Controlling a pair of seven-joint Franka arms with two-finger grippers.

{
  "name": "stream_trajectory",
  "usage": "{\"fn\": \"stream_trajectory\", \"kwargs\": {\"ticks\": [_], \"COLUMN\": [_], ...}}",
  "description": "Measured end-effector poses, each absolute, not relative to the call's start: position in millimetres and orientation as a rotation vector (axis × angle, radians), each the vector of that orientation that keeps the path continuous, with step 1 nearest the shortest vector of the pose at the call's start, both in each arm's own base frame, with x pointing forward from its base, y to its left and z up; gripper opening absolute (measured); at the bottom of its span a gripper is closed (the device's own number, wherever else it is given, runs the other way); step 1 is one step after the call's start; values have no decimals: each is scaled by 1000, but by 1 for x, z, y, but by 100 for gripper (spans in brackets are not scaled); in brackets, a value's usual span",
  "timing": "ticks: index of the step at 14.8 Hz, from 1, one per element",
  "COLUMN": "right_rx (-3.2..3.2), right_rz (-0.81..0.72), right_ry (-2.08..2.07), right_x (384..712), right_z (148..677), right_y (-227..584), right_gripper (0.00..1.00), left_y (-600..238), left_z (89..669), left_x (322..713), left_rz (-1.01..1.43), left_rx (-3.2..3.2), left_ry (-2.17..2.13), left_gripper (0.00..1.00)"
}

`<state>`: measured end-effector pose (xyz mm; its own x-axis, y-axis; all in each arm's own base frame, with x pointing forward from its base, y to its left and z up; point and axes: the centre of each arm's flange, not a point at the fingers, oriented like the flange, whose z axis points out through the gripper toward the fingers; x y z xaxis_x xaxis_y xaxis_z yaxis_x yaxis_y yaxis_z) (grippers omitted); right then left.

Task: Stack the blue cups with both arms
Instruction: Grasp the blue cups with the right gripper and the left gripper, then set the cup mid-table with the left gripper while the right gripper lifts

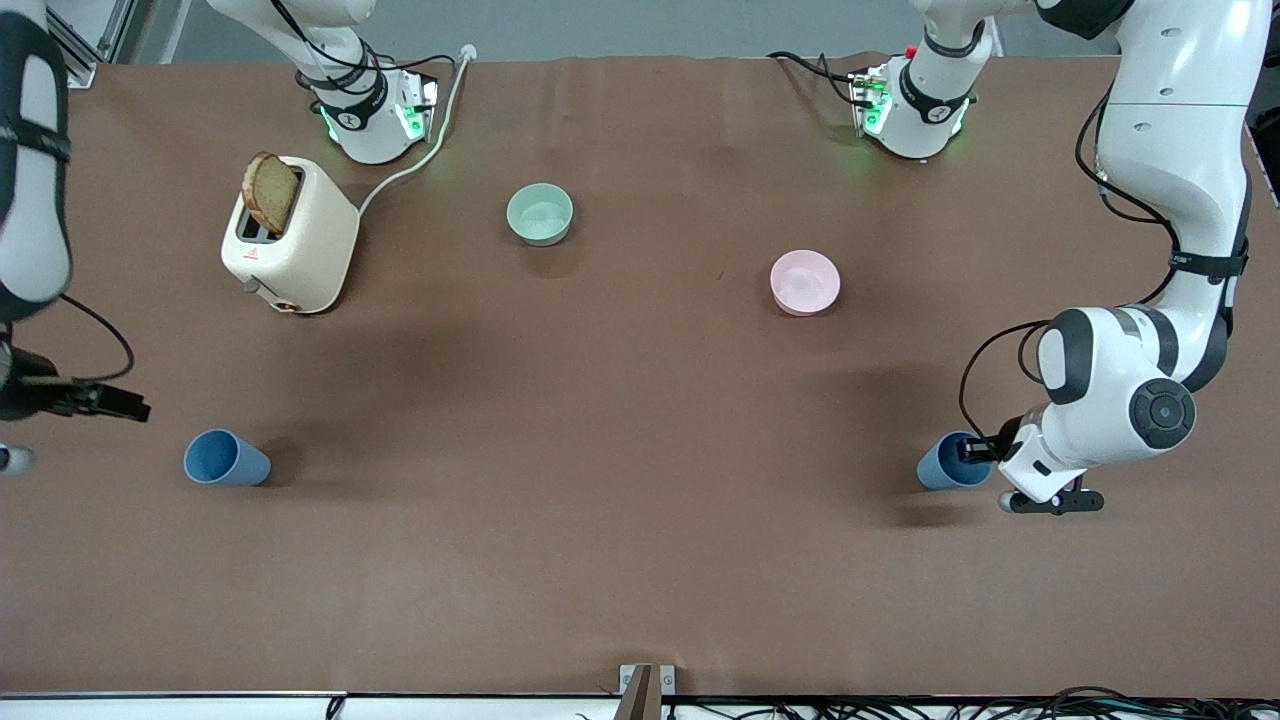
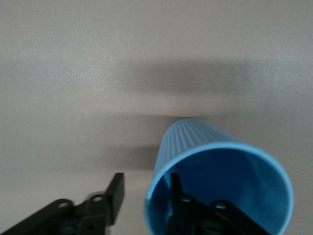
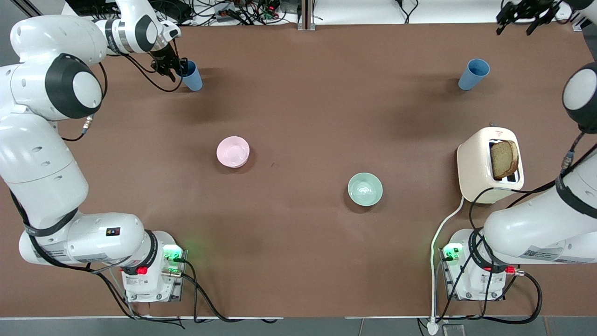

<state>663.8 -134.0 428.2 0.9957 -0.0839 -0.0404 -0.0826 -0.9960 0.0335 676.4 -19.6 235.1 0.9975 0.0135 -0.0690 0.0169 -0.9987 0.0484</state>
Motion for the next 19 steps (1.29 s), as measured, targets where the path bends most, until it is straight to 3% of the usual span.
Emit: {"fn": "stream_trajectory", "kwargs": {"ticks": [3,4,7,11,12,16,17,19], "right_rx": [3144,3162,3187,3223,3228,3232,3233,3236], "right_rz": [-43,-22,-31,-85,-88,-89,-90,-100], "right_ry": [-108,-82,-36,-52,-34,6,7,9], "right_x": [681,686,690,685,685,684,684,684], "right_z": [366,347,299,265,262,260,260,260], "right_y": [-142,-145,-157,-169,-170,-171,-171,-170], "right_gripper": [100,100,99,93,89,51,37,17], "left_y": [-26,-29,-63,-194,-234,-381,-408,-447], "left_z": [239,246,292,353,358,342,331,301], "left_x": [678,680,685,656,644,577,564,543], "left_rz": [-97,-78,-6,-68,-80,-139,-140,-114], "left_rx": [3089,3087,3061,2987,2975,2971,2961,2970], "left_ry": [52,55,80,285,354,488,508,529], "left_gripper": [7,4,4,4,4,4,4,4]}}
